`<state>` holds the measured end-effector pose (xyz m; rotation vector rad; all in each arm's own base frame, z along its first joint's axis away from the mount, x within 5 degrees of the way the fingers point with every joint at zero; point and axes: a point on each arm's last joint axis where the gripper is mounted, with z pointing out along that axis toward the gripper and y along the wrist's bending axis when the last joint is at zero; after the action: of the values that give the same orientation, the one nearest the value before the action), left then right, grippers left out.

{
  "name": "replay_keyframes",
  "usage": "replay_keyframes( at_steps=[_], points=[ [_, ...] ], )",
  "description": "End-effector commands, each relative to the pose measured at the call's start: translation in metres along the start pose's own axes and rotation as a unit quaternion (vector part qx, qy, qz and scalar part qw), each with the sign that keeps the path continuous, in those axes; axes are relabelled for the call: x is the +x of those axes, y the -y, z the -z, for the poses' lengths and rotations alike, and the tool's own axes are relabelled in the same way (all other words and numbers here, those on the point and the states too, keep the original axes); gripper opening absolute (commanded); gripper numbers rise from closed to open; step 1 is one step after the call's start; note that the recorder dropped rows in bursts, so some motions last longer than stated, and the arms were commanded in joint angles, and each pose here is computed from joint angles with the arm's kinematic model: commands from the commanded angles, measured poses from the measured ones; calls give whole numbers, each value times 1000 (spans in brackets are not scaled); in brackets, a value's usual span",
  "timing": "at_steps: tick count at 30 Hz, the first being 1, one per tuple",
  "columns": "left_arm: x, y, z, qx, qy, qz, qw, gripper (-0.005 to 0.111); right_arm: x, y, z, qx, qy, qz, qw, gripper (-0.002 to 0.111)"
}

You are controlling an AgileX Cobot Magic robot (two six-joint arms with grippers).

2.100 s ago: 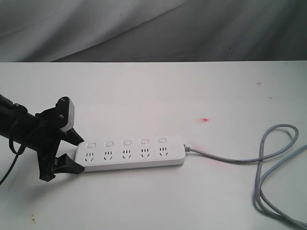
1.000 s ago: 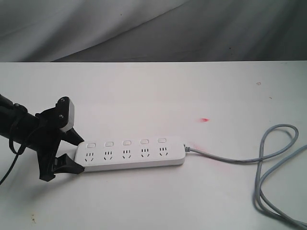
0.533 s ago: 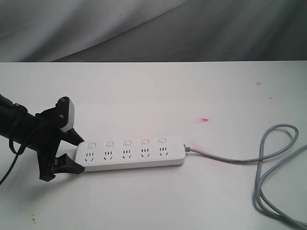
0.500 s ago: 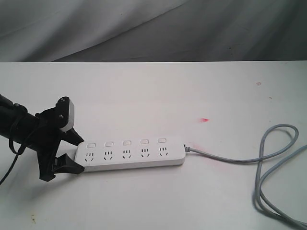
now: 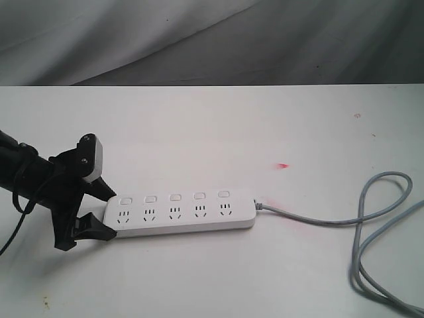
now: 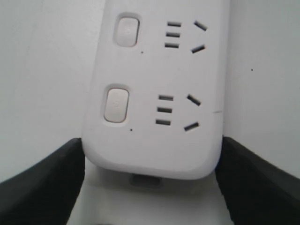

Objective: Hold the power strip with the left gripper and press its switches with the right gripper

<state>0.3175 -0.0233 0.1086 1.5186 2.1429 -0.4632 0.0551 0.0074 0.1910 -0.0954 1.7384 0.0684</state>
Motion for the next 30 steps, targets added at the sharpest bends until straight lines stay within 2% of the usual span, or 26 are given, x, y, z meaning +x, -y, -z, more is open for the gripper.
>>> replay_keyframes(
  at_steps=[1,5,12,19,30],
  points=[
    [-1,-1,1,2,4,2,1000,61,0,0,0,2,6,-1,1000,0],
    [-1,-1,1,2,4,2,1000,62,0,0,0,2,6,-1,1000,0],
    [-2,0,1,7,7,3,1000,85,0,0,0,2,6,-1,1000,0],
    [-5,1,4,5,11,24,1000,84,0,0,0,2,6,-2,1000,0],
    [-43,3,56,-80,70,8,994,84,0,0,0,2,6,-2,1000,0]
  ],
)
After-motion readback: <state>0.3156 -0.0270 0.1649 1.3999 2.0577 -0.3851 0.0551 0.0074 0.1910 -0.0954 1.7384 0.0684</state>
